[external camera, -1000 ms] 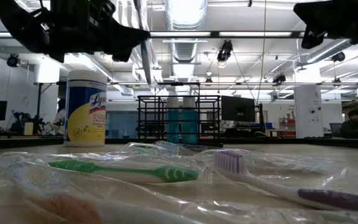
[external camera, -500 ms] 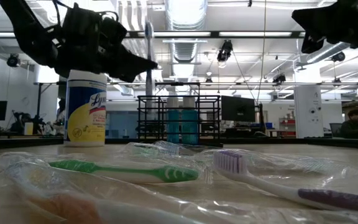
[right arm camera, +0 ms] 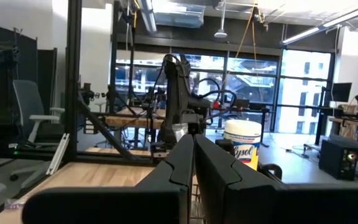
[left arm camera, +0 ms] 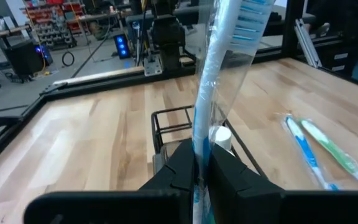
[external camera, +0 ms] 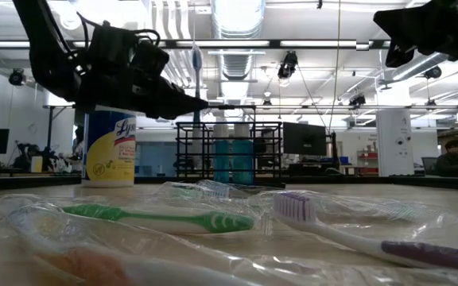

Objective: Pick & Place toothbrushing station
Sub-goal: Put the top blue toothbrush into the mesh organizer, then put the left blue toothbrush into the mesh organizer

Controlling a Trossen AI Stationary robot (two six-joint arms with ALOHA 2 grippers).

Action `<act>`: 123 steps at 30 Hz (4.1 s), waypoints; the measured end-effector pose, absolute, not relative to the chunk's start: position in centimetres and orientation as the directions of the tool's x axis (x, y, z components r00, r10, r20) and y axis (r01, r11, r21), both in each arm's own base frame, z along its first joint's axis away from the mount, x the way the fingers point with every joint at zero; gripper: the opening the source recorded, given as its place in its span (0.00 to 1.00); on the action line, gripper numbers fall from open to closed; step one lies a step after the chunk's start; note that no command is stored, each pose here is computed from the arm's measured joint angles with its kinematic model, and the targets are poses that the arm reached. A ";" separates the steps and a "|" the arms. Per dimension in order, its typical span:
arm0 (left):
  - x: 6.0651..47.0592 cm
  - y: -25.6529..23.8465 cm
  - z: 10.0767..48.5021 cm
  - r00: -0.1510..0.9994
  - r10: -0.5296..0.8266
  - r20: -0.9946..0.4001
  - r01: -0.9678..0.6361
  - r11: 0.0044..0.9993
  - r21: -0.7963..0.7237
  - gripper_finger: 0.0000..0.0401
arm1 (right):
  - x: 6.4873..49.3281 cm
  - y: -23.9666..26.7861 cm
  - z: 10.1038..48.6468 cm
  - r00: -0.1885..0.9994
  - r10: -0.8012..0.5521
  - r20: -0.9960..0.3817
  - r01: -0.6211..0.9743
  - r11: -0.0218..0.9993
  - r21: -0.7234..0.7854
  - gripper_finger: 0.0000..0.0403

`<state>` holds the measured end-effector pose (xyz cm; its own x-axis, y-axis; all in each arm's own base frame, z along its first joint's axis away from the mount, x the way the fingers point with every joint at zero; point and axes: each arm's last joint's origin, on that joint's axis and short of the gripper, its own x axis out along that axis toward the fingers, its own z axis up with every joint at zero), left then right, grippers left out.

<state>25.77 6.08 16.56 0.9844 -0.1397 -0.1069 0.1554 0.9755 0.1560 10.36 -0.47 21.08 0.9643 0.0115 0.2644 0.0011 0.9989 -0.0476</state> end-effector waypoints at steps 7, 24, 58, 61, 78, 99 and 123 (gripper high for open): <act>26.1 6.2 15.5 0.981 -0.137 -0.137 0.156 0.978 0.142 0.06 | 10.4 -0.5 21.1 0.965 0.012 0.263 0.000 0.999 -0.045 0.03; 26.2 6.3 14.9 0.978 -0.131 -0.160 0.148 0.984 0.099 0.16 | 10.4 -0.5 21.1 0.965 0.011 0.263 0.003 0.999 -0.052 0.03; 19.1 5.3 24.4 0.997 -0.054 -0.054 0.060 0.993 0.103 0.64 | 10.5 -0.5 21.0 0.967 0.012 0.256 0.004 0.998 -0.061 0.03; 16.6 5.0 25.9 0.999 0.037 -0.033 -0.031 0.989 0.142 0.52 | 10.5 -0.5 21.0 0.967 0.012 0.256 0.009 0.997 -0.080 0.03; 10.8 3.1 20.4 0.992 0.094 0.088 -0.108 0.978 0.176 0.01 | 10.6 -0.6 20.4 0.980 -0.031 0.198 0.034 0.999 -0.009 0.03; 10.2 2.6 17.6 0.998 0.026 0.055 -0.032 0.994 0.106 0.02 | 10.7 -0.5 19.3 0.982 -0.008 0.188 -0.010 0.996 0.092 0.03; 13.7 -2.6 29.3 0.958 0.005 -0.286 0.053 0.979 0.196 0.05 | 10.8 -0.6 18.4 0.994 -0.016 0.108 0.002 0.991 0.130 0.03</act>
